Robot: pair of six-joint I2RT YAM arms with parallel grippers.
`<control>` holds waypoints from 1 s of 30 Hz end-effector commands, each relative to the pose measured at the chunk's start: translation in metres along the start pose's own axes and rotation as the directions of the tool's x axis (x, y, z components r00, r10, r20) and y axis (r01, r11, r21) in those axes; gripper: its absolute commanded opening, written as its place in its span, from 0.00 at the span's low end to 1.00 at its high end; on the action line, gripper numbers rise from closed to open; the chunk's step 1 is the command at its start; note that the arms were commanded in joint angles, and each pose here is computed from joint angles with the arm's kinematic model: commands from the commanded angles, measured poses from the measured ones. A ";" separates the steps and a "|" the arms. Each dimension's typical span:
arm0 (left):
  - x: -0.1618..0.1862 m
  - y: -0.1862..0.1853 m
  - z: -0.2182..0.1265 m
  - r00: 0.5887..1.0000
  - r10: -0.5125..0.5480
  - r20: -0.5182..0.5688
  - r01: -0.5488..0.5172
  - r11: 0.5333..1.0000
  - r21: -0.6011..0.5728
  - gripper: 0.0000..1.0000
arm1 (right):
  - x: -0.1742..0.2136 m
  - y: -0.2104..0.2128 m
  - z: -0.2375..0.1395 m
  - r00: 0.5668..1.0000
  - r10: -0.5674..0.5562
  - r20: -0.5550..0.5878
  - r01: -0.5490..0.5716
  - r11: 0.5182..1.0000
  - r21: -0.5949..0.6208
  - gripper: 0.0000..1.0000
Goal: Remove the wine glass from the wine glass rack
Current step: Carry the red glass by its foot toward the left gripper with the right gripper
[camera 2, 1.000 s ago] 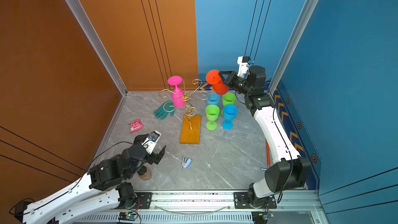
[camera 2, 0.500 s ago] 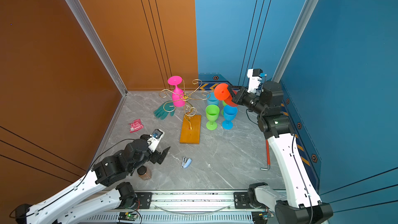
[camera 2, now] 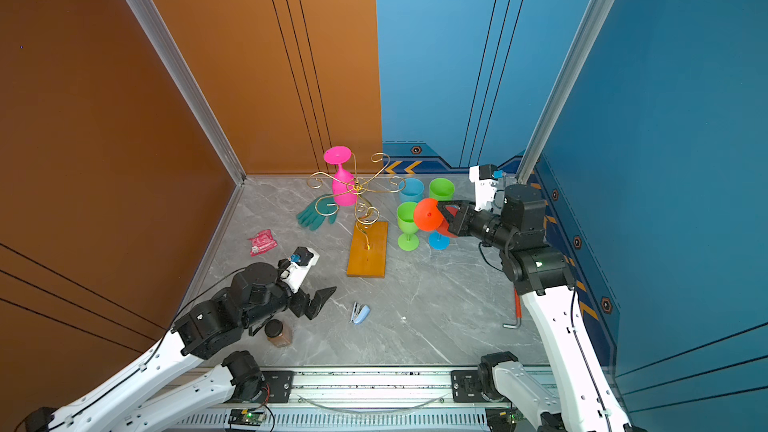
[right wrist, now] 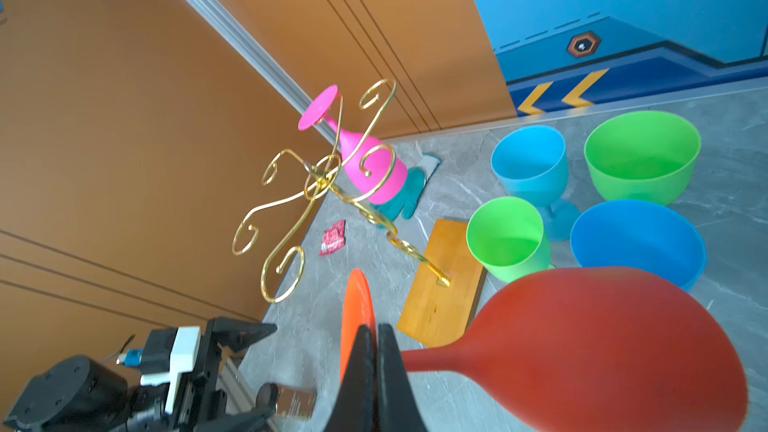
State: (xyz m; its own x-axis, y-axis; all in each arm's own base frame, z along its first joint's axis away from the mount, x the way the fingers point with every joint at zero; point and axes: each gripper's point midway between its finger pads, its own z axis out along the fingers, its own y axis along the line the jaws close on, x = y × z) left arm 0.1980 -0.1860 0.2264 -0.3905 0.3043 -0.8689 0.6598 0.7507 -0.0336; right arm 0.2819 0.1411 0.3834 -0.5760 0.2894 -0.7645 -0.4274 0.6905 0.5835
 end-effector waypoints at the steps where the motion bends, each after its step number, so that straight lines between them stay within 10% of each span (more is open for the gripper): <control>1: -0.010 -0.021 -0.002 0.999 -0.042 0.026 0.037 0.988 0.147 0.98 | 0.019 0.013 -0.005 0.997 -0.056 -0.050 0.053 0.996 -0.066 0.00; 30: -0.062 -0.060 -0.019 0.910 -0.414 -0.029 0.332 0.683 0.650 0.87 | 0.104 0.089 0.019 0.956 -0.258 -0.140 0.185 0.899 -0.397 0.00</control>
State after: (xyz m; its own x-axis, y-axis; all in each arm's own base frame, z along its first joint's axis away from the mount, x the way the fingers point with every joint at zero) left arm 0.1755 -0.2369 0.2833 -0.6289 -0.0105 -0.7774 0.7426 0.2879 -0.6047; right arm 0.2018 0.2397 0.3394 -0.5765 -0.0163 -0.8170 -0.7358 0.4453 0.5103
